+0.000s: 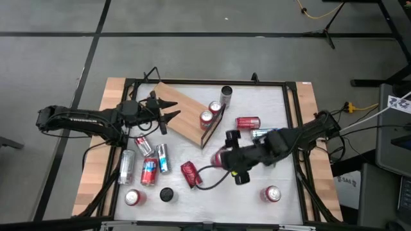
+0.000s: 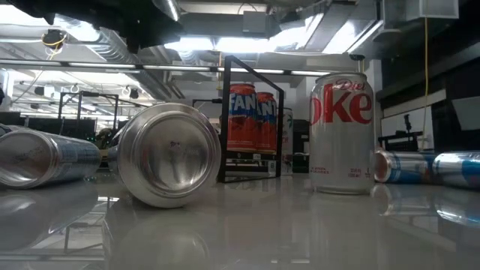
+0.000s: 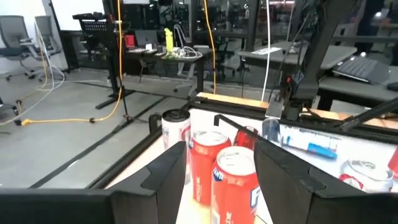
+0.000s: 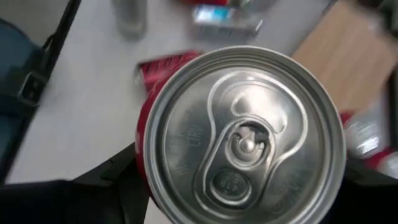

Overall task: Pick and place cans onto a shelf
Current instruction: Put the center red soda can on the shelf

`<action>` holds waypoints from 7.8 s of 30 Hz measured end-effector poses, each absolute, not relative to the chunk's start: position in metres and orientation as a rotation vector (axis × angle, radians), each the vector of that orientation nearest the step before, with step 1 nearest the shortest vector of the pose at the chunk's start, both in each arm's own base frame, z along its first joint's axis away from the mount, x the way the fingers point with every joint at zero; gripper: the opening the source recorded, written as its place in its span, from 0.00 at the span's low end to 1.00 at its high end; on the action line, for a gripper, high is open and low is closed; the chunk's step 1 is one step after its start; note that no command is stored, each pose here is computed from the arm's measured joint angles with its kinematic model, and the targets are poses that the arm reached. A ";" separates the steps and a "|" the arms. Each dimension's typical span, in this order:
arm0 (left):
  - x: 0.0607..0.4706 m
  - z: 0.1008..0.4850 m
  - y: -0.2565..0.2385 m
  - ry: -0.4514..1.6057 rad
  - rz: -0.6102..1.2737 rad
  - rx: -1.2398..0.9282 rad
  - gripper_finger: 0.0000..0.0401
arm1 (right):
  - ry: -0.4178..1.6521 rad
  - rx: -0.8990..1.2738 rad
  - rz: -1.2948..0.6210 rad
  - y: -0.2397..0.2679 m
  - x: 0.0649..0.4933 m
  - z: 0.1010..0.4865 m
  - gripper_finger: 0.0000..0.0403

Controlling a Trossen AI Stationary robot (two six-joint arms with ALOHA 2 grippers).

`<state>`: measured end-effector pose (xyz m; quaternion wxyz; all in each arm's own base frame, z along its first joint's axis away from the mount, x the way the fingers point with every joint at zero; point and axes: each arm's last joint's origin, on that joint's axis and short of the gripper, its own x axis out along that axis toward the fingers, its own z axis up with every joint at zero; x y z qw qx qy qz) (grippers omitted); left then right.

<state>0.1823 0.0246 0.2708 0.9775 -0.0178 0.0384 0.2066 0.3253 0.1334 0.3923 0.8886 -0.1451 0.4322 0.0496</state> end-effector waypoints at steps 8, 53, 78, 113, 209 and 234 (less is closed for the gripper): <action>0.182 0.269 0.025 0.099 0.417 -0.034 0.45 | 0.736 -0.406 0.062 0.078 0.345 0.427 0.72; 0.171 0.267 0.040 0.159 0.680 0.064 0.45 | 0.813 -0.228 0.140 -0.177 0.449 0.276 0.72; 0.171 0.268 0.040 0.158 0.679 0.062 0.45 | 0.810 -0.114 0.075 -0.181 0.457 0.264 0.72; 0.204 0.200 0.117 0.408 0.890 -0.109 0.45 | 0.788 -0.031 -0.005 -0.155 0.470 0.267 0.72; 0.213 0.183 0.098 0.583 0.701 -0.049 0.45 | 0.899 -0.203 -0.143 -0.161 0.469 0.300 0.87; 0.222 0.187 0.081 0.530 0.658 -0.028 0.45 | 0.919 -0.285 -0.254 -0.165 0.470 0.301 0.87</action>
